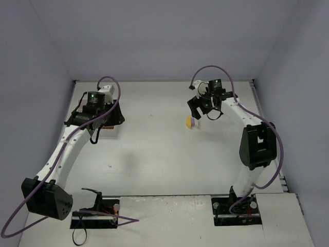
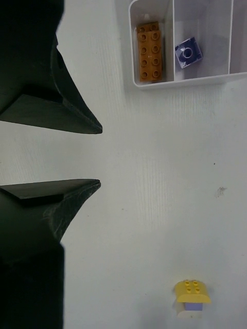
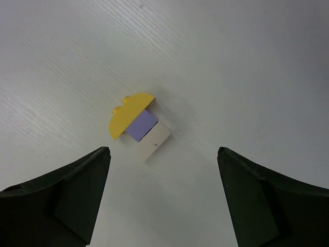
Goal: Sort the legos into containers by color
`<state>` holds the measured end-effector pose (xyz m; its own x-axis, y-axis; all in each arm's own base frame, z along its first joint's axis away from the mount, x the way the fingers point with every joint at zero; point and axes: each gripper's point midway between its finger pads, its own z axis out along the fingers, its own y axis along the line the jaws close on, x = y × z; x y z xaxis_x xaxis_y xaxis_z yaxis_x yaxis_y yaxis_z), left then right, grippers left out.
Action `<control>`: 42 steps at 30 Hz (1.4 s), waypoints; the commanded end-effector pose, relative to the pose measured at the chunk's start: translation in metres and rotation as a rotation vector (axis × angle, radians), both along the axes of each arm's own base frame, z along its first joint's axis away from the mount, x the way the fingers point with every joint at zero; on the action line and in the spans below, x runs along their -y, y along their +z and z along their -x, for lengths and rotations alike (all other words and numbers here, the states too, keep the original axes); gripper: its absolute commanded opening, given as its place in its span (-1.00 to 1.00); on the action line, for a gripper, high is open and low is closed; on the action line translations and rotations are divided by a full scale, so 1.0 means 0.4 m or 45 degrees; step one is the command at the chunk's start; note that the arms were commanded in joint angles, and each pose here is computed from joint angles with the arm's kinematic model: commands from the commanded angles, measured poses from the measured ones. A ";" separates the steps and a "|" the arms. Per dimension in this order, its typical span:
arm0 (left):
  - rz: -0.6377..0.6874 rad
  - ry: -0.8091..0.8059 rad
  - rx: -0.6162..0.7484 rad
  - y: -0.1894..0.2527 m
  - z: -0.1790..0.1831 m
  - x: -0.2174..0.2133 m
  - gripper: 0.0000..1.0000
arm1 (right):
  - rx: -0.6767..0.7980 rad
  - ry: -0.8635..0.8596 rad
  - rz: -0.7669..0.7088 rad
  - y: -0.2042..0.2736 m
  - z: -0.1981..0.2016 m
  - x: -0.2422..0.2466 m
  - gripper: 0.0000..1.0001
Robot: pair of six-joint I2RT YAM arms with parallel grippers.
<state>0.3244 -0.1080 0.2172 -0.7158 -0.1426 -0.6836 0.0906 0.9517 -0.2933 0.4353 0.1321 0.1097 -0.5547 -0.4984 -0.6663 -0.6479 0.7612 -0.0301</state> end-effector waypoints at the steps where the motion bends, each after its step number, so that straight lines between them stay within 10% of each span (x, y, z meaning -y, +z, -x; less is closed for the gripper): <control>1: 0.029 -0.065 0.068 0.043 0.007 0.026 -0.30 | 0.037 0.225 0.117 0.009 -0.021 0.008 0.64; 29: 0.064 -0.053 -0.040 -0.028 0.084 0.025 -0.30 | -0.106 0.491 0.371 -0.223 -0.008 -0.040 0.55; 42: 0.106 -0.080 -0.039 -0.025 0.081 0.043 -0.30 | -0.215 0.364 0.195 -0.206 0.081 -0.080 -0.64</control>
